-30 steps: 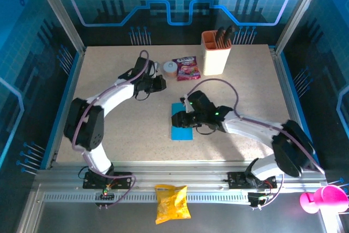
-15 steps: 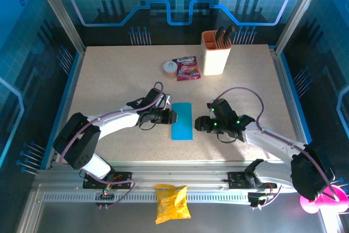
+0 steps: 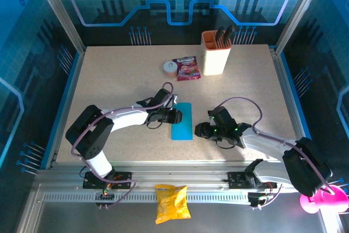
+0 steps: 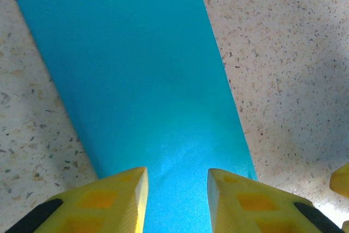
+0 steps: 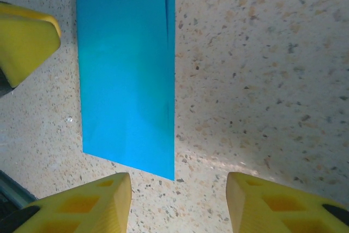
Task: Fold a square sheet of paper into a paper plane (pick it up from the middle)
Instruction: First fold in half a square sheet of paper at the center of the table.
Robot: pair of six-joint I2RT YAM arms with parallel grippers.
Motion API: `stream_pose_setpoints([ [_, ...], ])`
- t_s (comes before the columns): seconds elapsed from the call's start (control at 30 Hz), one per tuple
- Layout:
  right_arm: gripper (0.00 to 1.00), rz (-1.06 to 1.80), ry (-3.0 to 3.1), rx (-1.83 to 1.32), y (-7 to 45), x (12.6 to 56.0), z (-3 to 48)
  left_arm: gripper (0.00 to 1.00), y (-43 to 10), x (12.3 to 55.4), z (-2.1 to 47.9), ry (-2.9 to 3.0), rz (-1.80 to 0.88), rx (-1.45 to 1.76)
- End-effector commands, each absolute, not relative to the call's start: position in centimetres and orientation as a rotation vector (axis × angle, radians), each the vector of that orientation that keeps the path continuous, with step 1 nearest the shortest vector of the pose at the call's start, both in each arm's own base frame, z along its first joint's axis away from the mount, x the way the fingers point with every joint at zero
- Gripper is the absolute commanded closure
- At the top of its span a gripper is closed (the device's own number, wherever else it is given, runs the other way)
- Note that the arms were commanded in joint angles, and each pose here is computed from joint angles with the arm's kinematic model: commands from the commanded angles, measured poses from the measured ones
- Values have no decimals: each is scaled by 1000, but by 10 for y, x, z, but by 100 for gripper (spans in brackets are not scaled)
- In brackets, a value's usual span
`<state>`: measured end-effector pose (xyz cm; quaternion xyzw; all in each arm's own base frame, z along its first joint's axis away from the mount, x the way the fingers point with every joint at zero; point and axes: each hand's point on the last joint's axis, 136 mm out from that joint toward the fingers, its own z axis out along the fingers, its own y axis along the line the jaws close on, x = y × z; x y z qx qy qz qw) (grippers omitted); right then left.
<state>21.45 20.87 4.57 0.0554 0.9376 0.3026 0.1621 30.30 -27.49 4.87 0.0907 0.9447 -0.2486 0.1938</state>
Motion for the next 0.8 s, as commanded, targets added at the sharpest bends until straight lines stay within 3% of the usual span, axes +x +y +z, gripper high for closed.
stream_pose_setpoints([
  [0.0,52,927,2665,146,223,217,48,65,-278,312,51,2618,-667,289],
  [0.43,62,992,2684,107,241,221,40,67,-276,312,36,2640,-647,275],
  [0.63,89,1067,2645,46,256,229,49,69,-269,328,59,2581,-622,230],
  [0.7,100,1085,2634,36,262,233,52,75,-265,341,67,2581,-629,200],
  [0.77,100,1103,2621,23,268,239,55,82,-262,355,73,2592,-615,191],
])
